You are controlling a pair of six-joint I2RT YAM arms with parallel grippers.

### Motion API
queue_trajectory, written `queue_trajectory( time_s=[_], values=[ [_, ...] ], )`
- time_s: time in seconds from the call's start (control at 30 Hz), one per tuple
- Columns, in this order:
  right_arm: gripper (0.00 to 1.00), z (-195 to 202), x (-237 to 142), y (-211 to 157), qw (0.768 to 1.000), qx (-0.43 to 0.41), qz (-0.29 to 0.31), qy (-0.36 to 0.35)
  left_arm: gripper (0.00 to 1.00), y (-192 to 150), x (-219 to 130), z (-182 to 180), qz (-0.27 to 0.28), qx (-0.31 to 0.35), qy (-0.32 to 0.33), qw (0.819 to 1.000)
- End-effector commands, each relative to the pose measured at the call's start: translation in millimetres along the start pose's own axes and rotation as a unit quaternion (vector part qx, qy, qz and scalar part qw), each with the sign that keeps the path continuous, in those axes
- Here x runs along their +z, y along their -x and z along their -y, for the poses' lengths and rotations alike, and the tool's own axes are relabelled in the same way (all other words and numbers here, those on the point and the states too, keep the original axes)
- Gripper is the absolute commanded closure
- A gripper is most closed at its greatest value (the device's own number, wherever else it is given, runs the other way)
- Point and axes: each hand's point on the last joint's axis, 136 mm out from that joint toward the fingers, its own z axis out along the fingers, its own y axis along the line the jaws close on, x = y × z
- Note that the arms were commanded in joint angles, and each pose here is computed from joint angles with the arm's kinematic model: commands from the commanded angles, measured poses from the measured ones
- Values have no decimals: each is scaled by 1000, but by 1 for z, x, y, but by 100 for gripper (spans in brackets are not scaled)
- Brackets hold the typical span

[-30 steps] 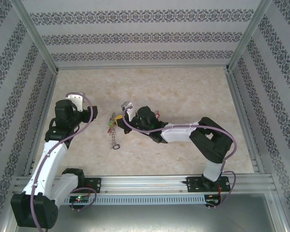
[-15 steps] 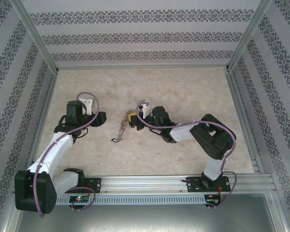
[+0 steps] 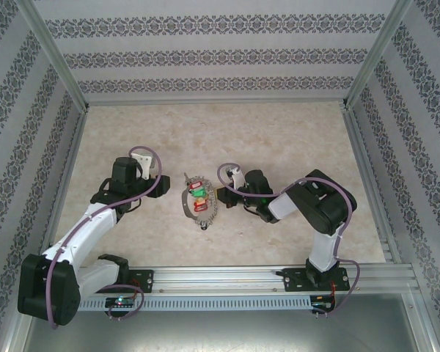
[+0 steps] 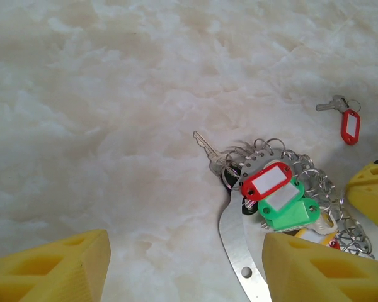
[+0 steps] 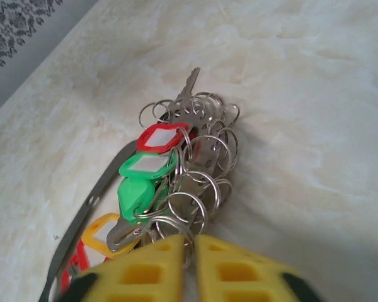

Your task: Put the keys on the keyring

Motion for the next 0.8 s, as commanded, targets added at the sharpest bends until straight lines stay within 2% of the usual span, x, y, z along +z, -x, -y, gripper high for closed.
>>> queue_trajectory(
  time_s=[0.0, 0.13, 0.27, 0.47, 0.53, 0.63, 0.77],
  values=[
    [73, -2, -6, 5, 1000, -14, 5, 7, 34, 8, 0, 3, 11, 14, -3, 1000],
    [67, 6, -26, 9, 1000, -13, 10, -9, 35, 4, 6, 16, -3, 9, -40, 999],
    [64, 8, -47, 7, 999, -32, -4, -19, 35, -6, 10, 28, -19, 12, -68, 997],
    [64, -6, -66, -14, 993, -93, -69, -5, 35, -19, 15, 44, -54, 32, -101, 993],
    [64, -11, -70, -20, 984, -148, -94, 7, 35, -23, 15, 51, -58, 50, -114, 991],
    [63, -39, -73, -12, 967, -226, -72, 92, 35, -28, 12, 62, -53, 90, -136, 985],
    [63, -53, -70, 4, 951, -273, -92, 116, 35, -20, 6, 64, -20, 149, -138, 979]
  ],
)
